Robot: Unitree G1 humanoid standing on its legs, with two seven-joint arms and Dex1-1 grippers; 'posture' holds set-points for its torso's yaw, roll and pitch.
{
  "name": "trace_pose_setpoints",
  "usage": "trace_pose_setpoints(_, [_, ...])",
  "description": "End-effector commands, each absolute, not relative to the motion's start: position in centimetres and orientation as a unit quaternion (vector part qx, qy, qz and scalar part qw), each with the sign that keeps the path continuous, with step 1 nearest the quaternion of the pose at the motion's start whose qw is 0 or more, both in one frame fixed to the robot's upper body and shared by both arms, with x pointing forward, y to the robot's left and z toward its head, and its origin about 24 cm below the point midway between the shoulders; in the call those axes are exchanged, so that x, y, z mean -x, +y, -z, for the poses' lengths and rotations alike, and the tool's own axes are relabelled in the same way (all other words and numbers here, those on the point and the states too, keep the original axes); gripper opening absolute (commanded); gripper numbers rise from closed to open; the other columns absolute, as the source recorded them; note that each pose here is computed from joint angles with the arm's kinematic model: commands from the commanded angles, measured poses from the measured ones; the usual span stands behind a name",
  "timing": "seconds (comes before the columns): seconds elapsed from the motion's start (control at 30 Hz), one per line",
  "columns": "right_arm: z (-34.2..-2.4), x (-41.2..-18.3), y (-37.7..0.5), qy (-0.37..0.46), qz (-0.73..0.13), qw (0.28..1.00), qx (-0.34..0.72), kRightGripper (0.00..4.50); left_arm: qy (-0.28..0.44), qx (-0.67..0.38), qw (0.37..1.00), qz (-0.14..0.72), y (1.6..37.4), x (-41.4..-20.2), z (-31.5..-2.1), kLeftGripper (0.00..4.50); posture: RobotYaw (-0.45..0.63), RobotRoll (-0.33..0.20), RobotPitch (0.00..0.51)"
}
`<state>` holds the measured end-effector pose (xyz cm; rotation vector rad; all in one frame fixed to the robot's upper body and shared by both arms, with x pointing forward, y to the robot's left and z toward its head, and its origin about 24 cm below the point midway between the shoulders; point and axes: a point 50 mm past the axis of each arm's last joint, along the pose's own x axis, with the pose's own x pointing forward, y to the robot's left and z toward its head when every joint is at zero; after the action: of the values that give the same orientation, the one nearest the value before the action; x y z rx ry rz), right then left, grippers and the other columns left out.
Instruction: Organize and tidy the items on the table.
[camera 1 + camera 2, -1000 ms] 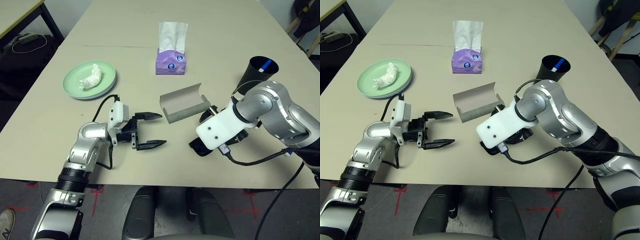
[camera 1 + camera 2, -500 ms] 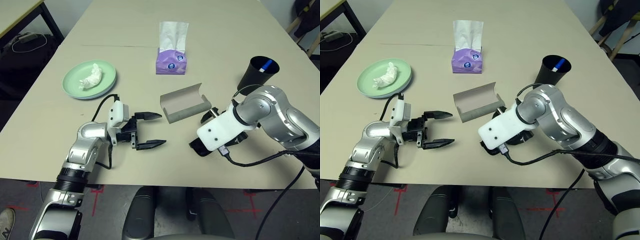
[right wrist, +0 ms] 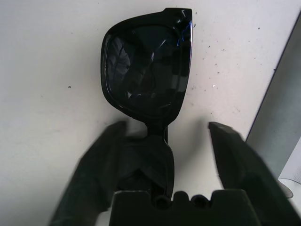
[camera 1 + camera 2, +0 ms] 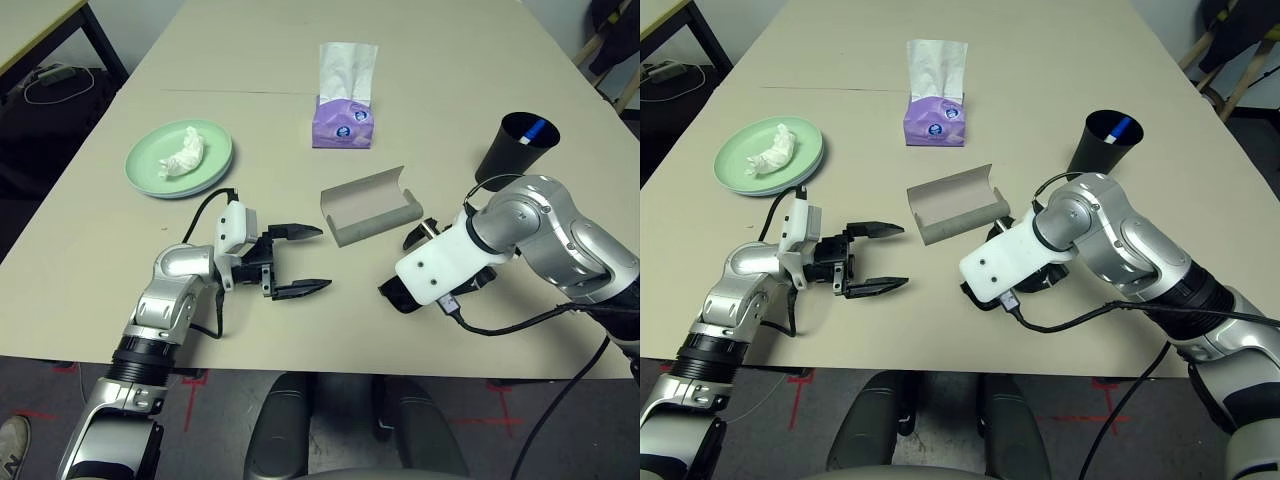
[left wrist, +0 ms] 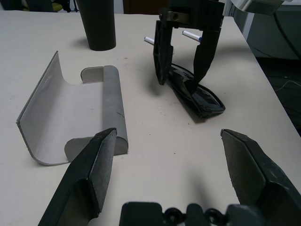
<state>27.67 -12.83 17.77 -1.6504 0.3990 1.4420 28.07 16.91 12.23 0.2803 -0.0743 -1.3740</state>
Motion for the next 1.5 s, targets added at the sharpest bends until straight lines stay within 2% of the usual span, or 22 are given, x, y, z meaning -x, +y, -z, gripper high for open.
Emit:
trace_pose_setpoints(0.03, [-17.3, -27.5, -12.8, 0.165, -0.588, 0.433, 0.663, 2.42, -0.031, -0.133, 0.756, 0.64, 16.7, -27.6, -12.1, 4.5, 0.14, 0.0, 0.188])
trace_pose_setpoints(0.2, [-17.1, -27.4, -12.8, 0.167, -0.591, 0.43, 0.662, 0.47, -0.03, -0.133, 0.756, 0.64, 16.7, -27.6, -12.2, 4.5, 0.14, 0.0, 0.187])
trace_pose_setpoints(0.23, [-17.1, -27.4, -12.8, 0.166, -0.591, 0.43, 0.662, 0.36, -0.03, -0.133, 0.756, 0.64, 16.7, -27.6, -12.2, 4.5, 0.14, 0.0, 0.187])
trace_pose_setpoints(0.6, [-18.4, -27.9, -12.9, 0.156, -0.585, 0.435, 0.667, 0.37, -0.03, -0.135, 0.756, 0.64, 16.6, -27.8, -12.3, 4.5, 0.14, 0.0, 0.174])
trace_pose_setpoints(0.97, [-23.3, -29.2, -11.9, 0.094, -0.552, 0.498, 0.662, 0.37, -0.039, -0.142, 0.759, 0.634, 16.8, -28.1, -13.0, 4.5, 0.13, 0.0, 0.16])
trace_pose_setpoints(1.17, [-24.1, -31.1, -10.8, 0.064, -0.523, 0.521, 0.672, 0.37, -0.04, -0.15, 0.775, 0.612, 17.0, -28.5, -13.2, 4.5, 0.13, 0.0, 0.16])
trace_pose_setpoints(1.5, [-22.9, -34.4, -9.4, 0.049, -0.489, 0.526, 0.694, 0.37, -0.04, -0.152, 0.798, 0.581, 17.3, -28.5, -13.4, 4.5, 0.17, 0.0, 0.165])
